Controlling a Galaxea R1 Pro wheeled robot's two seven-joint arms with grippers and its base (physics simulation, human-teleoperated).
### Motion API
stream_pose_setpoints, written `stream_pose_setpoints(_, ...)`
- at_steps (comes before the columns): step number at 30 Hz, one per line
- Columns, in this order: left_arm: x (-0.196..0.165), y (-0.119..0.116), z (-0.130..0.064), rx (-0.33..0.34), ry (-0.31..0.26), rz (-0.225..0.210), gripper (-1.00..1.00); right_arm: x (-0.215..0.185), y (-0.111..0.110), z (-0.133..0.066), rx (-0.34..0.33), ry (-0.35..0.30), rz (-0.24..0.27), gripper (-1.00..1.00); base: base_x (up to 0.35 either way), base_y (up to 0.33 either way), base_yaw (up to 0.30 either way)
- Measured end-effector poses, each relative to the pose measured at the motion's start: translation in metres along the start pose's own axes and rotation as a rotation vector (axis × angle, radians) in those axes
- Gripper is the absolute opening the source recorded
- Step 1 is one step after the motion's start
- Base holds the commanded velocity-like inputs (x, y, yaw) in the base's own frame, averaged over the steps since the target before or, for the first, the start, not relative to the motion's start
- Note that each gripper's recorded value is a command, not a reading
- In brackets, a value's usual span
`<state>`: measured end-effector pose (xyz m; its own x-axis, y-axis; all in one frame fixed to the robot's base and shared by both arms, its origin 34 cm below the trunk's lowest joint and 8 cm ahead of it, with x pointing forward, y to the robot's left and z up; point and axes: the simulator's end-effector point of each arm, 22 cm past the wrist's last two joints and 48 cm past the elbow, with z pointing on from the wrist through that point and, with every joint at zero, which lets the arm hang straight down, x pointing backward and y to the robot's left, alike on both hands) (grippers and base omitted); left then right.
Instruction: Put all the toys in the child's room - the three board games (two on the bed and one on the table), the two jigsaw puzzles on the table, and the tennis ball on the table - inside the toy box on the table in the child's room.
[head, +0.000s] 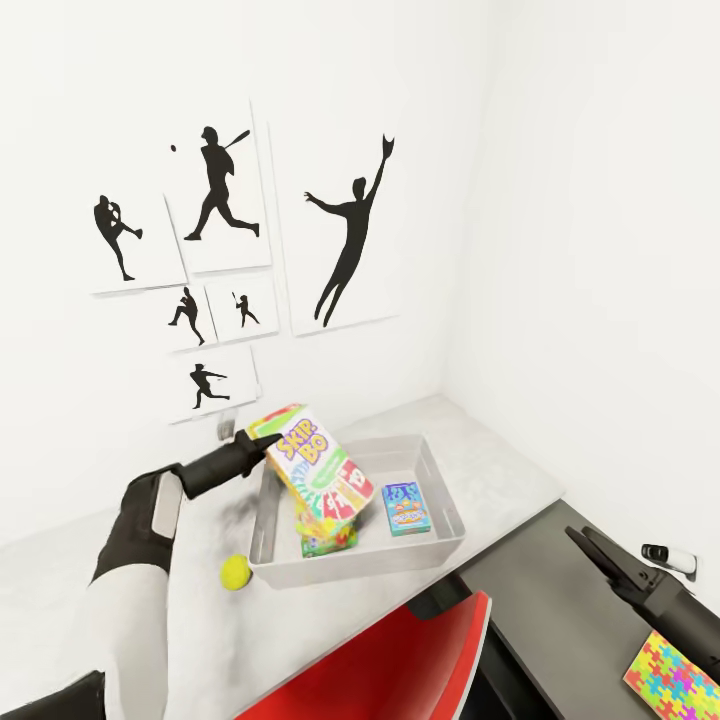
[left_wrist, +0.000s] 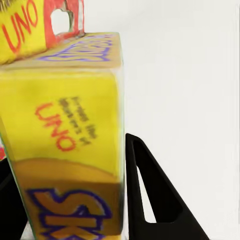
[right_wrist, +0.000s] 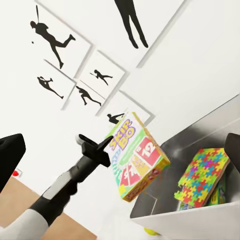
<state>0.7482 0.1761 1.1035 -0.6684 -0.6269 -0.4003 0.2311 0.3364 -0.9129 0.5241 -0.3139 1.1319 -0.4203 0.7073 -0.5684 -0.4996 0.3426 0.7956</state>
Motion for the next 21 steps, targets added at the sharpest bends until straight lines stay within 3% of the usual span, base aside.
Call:
stream_pose_setpoints(5,0.004,-0.020,0.021,-0.025,-0.049,0.012,-1.00,-0.001,0.000,0.000,0.000,0.000,0.000,1.00,0.000,0.000,0.000)
stream_pose_setpoints(8,-0.005,-0.020,0.019,-0.044,-0.073,0.016,-1.00,-0.001,0.000,-0.001,0.001,0.001,-0.001,1.00,0.000,0.000,0.000)
stream_pose_setpoints(12,-0.015,-0.019,0.019,-0.056,-0.112,-0.012,-1.00,-0.001,0.000,-0.001,0.000,-0.001,-0.001,1.00,0.000,0.000,0.000)
stream_pose_setpoints(16,-0.031,-0.015,0.022,-0.095,-0.188,-0.028,-1.00,-0.001,0.000,0.000,0.000,-0.001,-0.001,1.00,0.000,0.000,0.000)
stream_pose_setpoints(18,-0.039,-0.020,0.030,-0.104,-0.237,-0.043,-1.00,-0.001,0.000,-0.001,0.001,0.000,-0.001,1.00,0.000,0.000,0.000)
stream_pose_setpoints(21,-0.028,-0.036,0.053,-0.098,-0.225,-0.065,-1.00,-0.001,0.000,-0.001,0.001,0.000,-0.001,1.00,0.000,0.000,0.000)
